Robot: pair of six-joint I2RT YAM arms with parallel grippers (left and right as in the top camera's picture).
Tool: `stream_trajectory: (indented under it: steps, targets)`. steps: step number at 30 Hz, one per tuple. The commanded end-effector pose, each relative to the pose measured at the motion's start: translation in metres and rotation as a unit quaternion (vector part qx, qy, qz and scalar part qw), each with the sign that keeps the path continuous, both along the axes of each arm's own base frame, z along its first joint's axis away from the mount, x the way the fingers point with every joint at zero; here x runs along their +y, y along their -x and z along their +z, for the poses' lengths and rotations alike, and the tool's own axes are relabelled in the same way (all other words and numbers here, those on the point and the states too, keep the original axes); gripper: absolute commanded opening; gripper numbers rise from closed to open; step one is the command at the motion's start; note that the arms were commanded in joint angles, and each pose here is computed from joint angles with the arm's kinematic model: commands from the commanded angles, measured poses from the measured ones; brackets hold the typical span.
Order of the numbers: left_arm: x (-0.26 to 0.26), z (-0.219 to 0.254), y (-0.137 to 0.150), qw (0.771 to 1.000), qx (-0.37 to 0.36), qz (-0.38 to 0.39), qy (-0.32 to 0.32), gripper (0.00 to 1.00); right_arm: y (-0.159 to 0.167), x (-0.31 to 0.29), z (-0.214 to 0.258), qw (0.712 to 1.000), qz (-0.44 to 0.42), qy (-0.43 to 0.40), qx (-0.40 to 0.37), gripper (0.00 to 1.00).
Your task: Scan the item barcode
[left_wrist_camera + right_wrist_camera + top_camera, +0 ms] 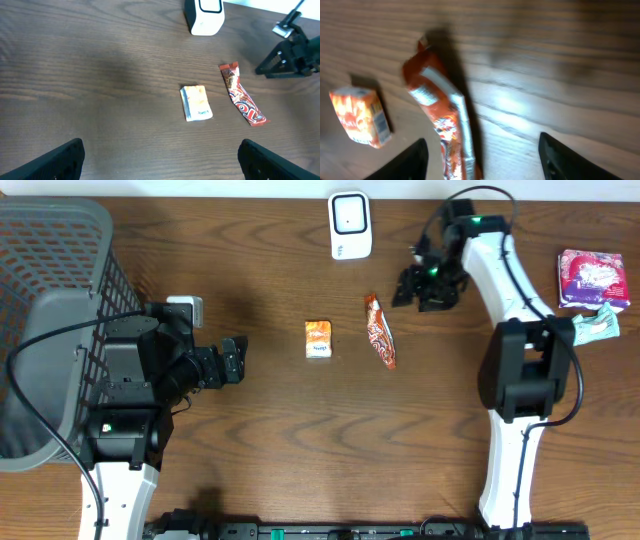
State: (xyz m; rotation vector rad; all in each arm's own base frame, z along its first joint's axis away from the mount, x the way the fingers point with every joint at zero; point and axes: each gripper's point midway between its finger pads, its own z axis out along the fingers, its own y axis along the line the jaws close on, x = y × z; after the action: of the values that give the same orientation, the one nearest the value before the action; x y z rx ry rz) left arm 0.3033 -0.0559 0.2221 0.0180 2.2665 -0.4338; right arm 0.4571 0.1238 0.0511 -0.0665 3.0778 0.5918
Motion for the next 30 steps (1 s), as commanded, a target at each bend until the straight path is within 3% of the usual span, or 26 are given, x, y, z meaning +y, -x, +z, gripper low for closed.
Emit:
stream_trajectory:
  steps: [1,9,17,19,21,23,24,27,28,30]
  targets:
    - [0.000,-0.003,0.000,1.000,0.002,-0.004,-0.003,0.97,0.007,0.021,-0.006,0.999,0.046,0.020,-0.007,0.68]
    - [0.000,-0.003,0.000,1.000,0.002,-0.004,-0.003,0.97,0.006,0.039,-0.024,0.990,0.067,0.117,-0.042,0.84]
    - [0.000,-0.003,0.000,1.000,0.002,-0.004,-0.003,0.97,0.016,0.055,-0.048,0.985,0.087,0.138,-0.052,0.83]
    - [0.000,-0.003,0.000,1.000,0.002,-0.004,-0.003,0.97,0.019,0.056,-0.055,0.985,0.089,0.138,-0.050,0.77]
    - [0.000,-0.003,0.000,1.000,0.002,-0.004,-0.003,0.97,0.022,0.056,-0.062,0.985,0.090,0.139,-0.047,0.65]
    - [0.000,-0.003,0.000,1.000,0.002,-0.004,-0.003,0.97,0.025,0.054,-0.067,0.985,0.091,0.140,-0.044,0.45]
    - [0.000,-0.003,0.000,1.000,0.002,-0.004,-0.003,0.97,0.025,0.054,-0.067,0.985,0.091,0.140,-0.043,0.29]
    - [0.000,-0.003,0.000,1.000,0.002,-0.004,-0.003,0.97,0.024,0.054,-0.066,0.985,0.090,0.139,-0.046,0.07]
    - [0.000,-0.003,0.000,1.000,0.002,-0.004,-0.003,0.97,0.023,0.055,-0.065,0.985,0.090,0.139,-0.047,0.02]
    - [0.000,-0.003,0.000,1.000,0.002,-0.004,-0.003,0.97,0.020,0.055,-0.063,0.985,0.089,0.138,-0.050,0.01]
